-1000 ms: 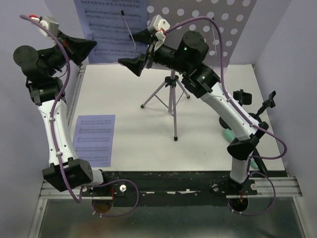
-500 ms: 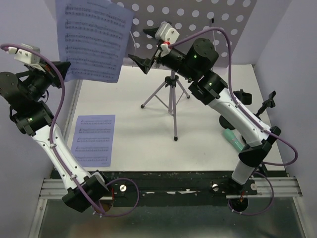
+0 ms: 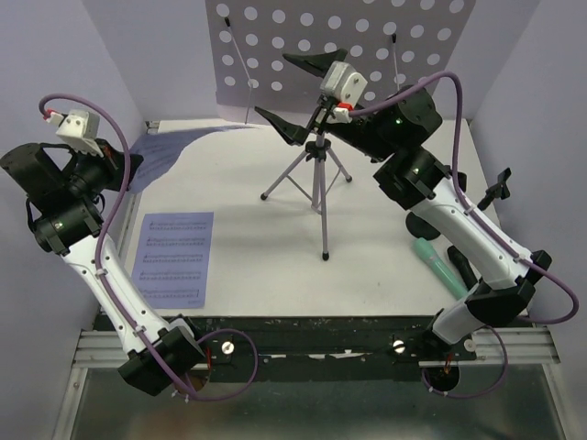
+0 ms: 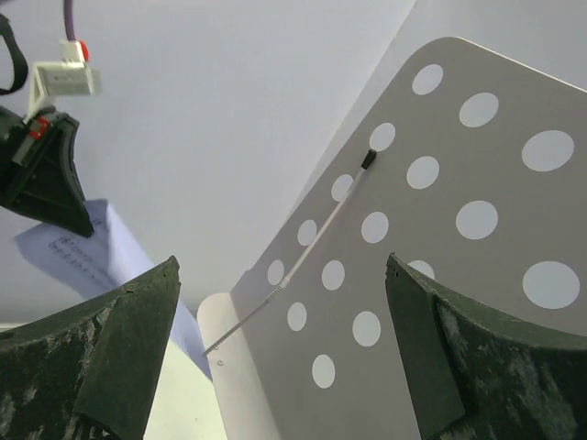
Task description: Pack up the instrument practice props
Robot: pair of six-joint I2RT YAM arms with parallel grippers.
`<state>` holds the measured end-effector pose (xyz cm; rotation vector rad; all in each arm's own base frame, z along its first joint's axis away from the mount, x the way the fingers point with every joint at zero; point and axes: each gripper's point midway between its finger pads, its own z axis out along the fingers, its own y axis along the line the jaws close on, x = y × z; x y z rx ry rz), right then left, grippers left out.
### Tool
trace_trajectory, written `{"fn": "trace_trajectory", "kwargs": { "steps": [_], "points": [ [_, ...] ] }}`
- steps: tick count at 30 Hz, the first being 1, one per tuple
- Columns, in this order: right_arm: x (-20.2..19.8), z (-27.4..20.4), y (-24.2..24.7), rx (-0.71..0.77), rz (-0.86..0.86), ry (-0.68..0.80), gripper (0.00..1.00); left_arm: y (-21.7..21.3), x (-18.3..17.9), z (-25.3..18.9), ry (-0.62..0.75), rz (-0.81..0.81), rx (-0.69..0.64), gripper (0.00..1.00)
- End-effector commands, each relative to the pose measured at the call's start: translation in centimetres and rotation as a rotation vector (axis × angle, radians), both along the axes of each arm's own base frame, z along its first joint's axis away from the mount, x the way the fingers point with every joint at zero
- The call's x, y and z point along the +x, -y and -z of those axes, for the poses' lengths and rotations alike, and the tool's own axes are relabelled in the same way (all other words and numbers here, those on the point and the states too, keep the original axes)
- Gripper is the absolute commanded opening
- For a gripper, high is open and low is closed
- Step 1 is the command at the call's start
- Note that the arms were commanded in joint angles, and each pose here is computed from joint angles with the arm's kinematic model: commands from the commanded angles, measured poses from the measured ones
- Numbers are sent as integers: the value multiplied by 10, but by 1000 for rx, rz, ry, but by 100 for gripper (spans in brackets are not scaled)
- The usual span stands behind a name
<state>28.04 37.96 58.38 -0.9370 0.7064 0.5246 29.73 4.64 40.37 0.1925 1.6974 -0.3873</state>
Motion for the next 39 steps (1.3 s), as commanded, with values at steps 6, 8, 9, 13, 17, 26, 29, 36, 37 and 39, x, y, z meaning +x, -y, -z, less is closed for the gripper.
{"fn": "trace_trajectory", "kwargs": {
  "steps": [6, 8, 9, 13, 17, 26, 29, 36, 37, 39],
  "points": [
    [-41, -5, 16, -2, -124, 31, 100, -10, -33, 126, -387, -65, 3, 0],
    [-40, 3, 23, -11, -107, -16, 100, -5, -39, 136, -437, -44, -19, 0],
    [-38, 8, 28, -17, -88, -40, 99, -1, -42, 138, -454, -30, -35, 0],
    [-31, 31, 37, -38, -43, -143, 100, 22, -53, 156, -523, 62, -110, 0],
    [-35, 40, 36, -39, -64, -171, 99, 45, -62, 171, -632, 178, -196, 0],
    [-39, 54, 39, -51, -73, -191, 99, 30, -82, 187, -885, 229, -128, 0],
    [-41, 57, 40, -55, -78, -199, 99, 21, -99, 210, -1016, 239, -96, 0],
    [-38, 62, 41, -54, -63, -212, 99, 5, -113, 244, -1165, 197, -75, 0],
    [-39, 63, 40, -56, -66, -213, 100, 2, -112, 245, -1168, 180, -72, 0],
    [-39, 63, 40, -55, -67, -218, 100, -4, -109, 247, -1169, 153, -58, 0]
  ]
}}
